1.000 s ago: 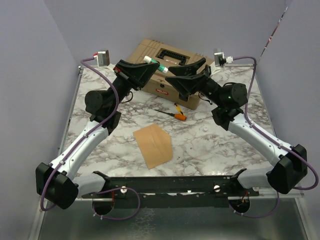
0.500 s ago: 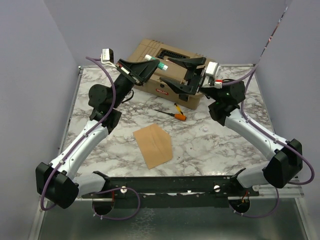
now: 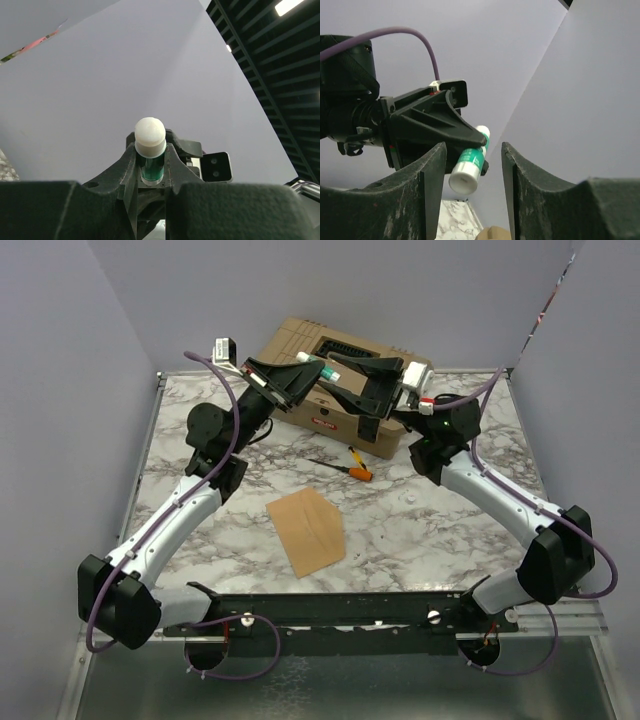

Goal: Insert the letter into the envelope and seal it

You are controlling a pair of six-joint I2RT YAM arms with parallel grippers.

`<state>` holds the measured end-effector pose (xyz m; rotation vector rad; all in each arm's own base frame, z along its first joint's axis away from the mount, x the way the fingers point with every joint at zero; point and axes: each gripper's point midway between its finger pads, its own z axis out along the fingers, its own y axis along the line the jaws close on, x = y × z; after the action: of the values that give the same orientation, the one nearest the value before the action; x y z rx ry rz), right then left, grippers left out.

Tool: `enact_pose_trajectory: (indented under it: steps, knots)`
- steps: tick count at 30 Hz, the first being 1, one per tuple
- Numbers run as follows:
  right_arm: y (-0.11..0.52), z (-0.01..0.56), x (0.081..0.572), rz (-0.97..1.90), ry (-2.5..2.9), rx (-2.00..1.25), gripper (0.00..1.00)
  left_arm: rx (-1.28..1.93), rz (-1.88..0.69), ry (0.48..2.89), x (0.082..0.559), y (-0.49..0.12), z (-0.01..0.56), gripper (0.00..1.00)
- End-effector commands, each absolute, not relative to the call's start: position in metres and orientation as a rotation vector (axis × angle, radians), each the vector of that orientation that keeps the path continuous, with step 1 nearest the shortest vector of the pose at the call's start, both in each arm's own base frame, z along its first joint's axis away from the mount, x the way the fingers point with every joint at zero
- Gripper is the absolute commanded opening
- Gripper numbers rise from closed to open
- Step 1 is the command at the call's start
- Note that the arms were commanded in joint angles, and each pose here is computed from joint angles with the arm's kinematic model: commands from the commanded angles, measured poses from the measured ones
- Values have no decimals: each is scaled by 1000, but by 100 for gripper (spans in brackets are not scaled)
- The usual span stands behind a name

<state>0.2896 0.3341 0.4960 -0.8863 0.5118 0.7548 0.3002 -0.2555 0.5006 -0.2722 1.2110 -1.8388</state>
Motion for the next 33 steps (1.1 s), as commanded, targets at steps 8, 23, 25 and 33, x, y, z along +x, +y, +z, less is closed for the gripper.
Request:
enact_pose_trajectory:
  steps: [8, 23, 25, 33]
  knots:
    - [341, 508, 302, 697, 497, -842, 52, -253, -1882, 1225, 299, -261, 510, 0]
    - [342, 492, 304, 623, 520, -896, 25, -296, -1879, 1193, 301, -254, 510, 0]
    - [341, 490, 306, 613, 537, -892, 31, -308, -1875, 1197, 303, -254, 507, 0]
    - [333, 488, 310, 575, 572, -864, 41, -297, -1880, 1207, 302, -256, 506, 0]
